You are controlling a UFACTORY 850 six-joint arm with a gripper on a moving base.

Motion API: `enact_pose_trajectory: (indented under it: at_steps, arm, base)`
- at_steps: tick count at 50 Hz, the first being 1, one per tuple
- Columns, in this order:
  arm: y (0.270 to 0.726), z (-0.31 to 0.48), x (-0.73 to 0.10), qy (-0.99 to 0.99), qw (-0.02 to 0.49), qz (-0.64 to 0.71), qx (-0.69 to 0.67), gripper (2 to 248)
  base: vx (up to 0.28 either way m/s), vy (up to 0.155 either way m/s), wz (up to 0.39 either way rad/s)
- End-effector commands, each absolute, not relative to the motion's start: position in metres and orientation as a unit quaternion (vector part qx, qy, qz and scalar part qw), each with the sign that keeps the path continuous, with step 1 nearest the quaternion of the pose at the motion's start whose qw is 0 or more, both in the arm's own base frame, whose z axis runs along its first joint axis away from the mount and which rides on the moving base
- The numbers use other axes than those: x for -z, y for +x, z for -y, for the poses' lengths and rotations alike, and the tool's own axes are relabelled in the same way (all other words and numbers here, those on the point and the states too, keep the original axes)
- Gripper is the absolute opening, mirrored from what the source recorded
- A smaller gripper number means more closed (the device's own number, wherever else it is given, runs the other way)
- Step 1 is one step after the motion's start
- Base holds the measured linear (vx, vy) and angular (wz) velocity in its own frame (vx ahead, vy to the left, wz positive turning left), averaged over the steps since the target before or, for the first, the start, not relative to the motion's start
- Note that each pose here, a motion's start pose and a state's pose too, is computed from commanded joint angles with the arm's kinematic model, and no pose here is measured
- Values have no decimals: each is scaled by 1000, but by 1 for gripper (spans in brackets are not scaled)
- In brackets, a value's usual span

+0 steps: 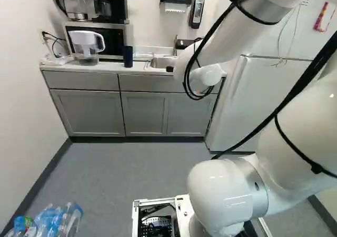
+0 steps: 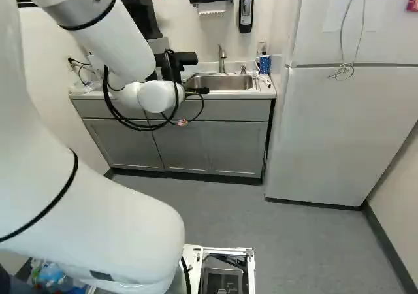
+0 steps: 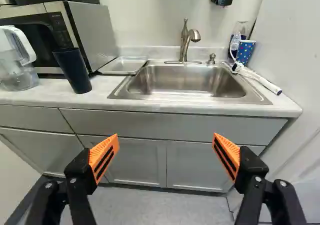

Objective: Rinse the cup and place it in the tray

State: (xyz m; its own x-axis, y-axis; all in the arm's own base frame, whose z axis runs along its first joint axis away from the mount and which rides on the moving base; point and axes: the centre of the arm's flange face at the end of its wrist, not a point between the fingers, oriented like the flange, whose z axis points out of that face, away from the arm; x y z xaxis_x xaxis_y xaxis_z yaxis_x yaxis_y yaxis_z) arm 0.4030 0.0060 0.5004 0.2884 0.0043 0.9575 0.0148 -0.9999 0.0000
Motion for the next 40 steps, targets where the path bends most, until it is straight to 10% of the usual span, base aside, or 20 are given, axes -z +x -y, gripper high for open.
enact_pose_trajectory:
  at_steps: [40]
  arm:
    - [401,-6,-534,-801,4,6,598,247]
  base:
    - [0,0,0]
